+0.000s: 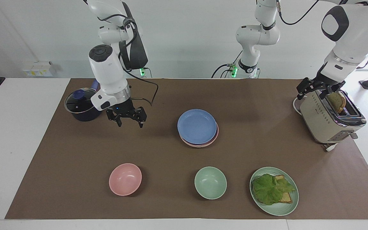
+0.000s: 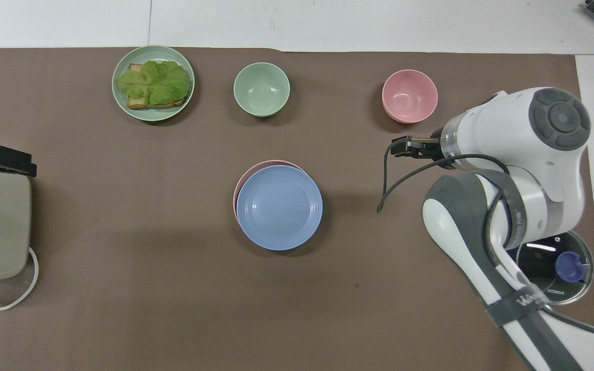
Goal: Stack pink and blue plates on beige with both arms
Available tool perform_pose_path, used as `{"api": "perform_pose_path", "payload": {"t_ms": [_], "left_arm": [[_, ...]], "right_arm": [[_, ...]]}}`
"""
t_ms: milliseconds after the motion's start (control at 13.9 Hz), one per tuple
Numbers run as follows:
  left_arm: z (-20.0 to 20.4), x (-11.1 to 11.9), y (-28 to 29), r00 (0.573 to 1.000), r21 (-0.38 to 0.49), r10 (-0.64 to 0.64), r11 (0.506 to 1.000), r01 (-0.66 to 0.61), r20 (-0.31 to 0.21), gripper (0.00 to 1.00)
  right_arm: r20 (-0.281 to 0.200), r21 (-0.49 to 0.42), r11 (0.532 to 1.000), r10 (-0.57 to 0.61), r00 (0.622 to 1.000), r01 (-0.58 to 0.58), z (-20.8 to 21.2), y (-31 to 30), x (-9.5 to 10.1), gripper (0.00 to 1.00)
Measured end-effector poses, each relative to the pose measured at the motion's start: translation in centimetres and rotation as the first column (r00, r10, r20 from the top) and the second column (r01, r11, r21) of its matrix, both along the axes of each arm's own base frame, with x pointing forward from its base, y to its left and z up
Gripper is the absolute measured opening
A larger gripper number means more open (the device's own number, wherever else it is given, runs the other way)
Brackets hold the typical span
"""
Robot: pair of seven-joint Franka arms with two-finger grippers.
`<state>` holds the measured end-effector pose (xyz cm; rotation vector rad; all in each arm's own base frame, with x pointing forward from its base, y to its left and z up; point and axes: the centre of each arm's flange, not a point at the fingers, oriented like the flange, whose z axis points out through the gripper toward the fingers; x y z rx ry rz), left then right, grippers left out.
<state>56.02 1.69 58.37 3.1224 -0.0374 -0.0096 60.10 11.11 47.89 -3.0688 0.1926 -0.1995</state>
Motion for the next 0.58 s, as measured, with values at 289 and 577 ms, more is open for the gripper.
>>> {"api": "perform_pose_path", "payload": {"t_ms": [289, 577], "left_arm": [[0.0, 0.0, 0.0, 1.0, 0.0, 0.0, 1.0, 0.0, 0.0, 1.0], [0.0, 0.0, 0.0, 1.0, 0.0, 0.0, 1.0, 0.0, 0.0, 1.0]], "right_arm": [[0.007, -0.021, 1.0, -0.02, 1.0, 0.02, 5.4, -2.8, -1.4, 1.0], [-0.03, -0.036, 0.999, 0.004, 1.0, -0.005, 11.1, -6.1, -4.1, 1.0]]}}
